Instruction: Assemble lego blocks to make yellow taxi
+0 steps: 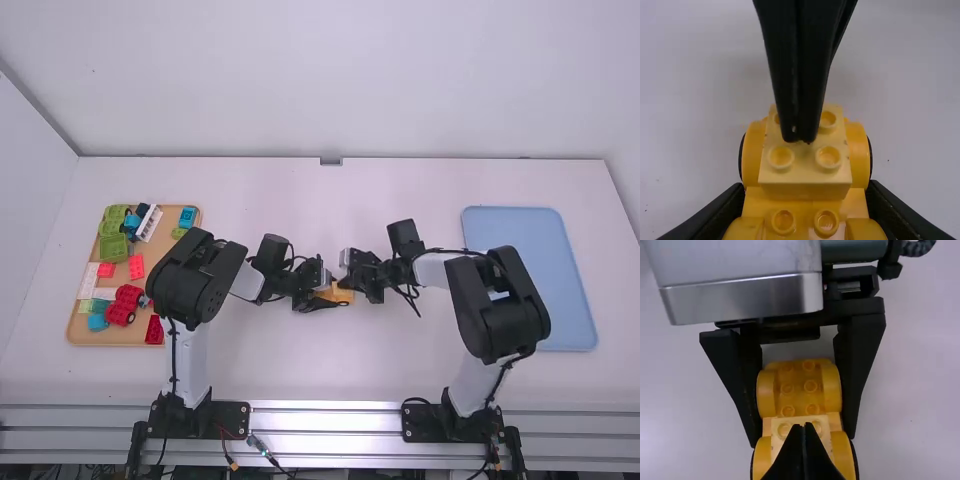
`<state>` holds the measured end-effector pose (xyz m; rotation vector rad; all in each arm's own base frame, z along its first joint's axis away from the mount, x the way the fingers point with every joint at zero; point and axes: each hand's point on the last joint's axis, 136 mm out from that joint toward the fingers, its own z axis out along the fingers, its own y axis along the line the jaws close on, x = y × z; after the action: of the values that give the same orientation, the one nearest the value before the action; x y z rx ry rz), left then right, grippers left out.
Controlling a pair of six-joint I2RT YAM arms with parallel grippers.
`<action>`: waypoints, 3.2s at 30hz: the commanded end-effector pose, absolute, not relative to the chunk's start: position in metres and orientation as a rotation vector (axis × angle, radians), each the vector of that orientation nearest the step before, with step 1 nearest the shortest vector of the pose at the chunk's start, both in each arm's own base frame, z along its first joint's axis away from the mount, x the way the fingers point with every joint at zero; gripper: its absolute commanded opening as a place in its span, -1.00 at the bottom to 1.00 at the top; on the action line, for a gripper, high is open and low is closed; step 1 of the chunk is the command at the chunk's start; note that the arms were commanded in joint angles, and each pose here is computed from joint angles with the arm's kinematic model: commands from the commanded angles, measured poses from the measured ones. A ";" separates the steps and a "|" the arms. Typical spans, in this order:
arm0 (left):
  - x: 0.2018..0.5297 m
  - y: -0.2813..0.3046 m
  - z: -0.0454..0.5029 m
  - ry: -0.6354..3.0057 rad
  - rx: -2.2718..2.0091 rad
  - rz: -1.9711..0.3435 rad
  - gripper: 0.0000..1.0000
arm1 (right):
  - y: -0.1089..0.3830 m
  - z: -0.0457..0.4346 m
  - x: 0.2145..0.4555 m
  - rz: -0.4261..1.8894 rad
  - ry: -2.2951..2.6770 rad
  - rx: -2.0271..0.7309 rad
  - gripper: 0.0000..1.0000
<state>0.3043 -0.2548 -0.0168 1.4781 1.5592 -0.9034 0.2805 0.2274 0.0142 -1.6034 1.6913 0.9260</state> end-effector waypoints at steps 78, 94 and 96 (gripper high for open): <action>0.355 -0.183 0.072 2.169 1.460 -0.740 0.98 | 0.216 0.104 0.333 0.548 1.579 -1.502 0.98; 0.376 -0.021 0.123 2.851 0.970 -0.135 0.98 | 0.215 0.119 0.357 0.508 1.622 -1.357 0.98; 0.370 0.010 0.119 2.917 0.887 -0.089 0.98 | 0.213 0.122 0.364 0.496 1.653 -1.305 0.97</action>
<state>0.3721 -0.0296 0.1102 0.9865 2.8644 -0.2412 0.3546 0.2148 0.1108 -1.3775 1.6112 0.5073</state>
